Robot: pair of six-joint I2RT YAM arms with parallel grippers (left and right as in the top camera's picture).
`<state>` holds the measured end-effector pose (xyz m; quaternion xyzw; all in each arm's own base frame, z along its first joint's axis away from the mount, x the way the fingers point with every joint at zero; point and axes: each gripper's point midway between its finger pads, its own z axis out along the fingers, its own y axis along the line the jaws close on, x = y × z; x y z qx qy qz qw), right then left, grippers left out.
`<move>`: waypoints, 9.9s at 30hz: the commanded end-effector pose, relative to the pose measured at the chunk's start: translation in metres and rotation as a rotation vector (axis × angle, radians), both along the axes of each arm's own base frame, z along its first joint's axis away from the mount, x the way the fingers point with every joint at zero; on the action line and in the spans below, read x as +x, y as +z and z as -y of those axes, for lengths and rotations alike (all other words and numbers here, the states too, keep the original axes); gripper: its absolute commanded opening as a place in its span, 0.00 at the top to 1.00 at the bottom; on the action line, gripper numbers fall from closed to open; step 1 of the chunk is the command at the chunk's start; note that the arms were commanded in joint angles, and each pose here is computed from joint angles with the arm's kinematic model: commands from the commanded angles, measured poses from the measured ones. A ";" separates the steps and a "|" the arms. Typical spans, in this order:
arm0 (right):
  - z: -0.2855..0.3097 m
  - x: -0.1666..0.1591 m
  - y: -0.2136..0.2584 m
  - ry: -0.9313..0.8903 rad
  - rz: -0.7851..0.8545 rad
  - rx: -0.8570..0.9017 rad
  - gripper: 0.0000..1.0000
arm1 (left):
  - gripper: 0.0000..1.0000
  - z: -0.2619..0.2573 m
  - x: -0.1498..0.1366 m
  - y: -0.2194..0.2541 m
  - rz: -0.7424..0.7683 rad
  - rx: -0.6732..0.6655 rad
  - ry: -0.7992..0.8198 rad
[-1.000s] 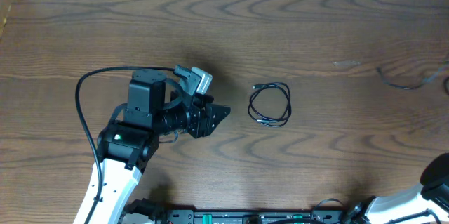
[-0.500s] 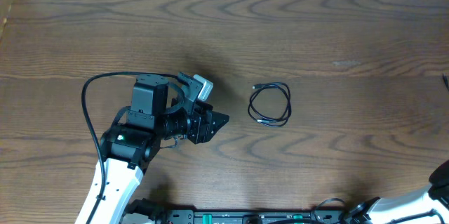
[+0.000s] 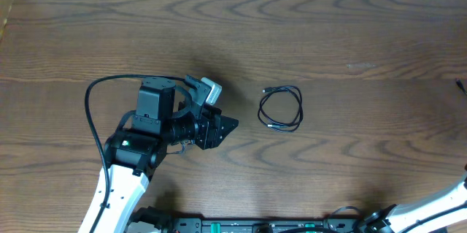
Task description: Untangle cables
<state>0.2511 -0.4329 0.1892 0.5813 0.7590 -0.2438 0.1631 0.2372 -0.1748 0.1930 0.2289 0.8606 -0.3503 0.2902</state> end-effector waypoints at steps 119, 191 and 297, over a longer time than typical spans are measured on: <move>-0.259 0.167 0.081 0.756 0.225 0.115 0.56 | 0.22 -0.005 0.035 -0.005 0.100 0.052 0.058; -0.578 0.136 -0.098 1.845 0.188 0.182 0.13 | 0.16 -0.065 0.044 0.008 0.158 0.225 0.417; -0.612 0.095 0.040 1.692 0.606 0.287 0.99 | 0.16 -0.069 0.032 -0.006 0.086 0.260 0.406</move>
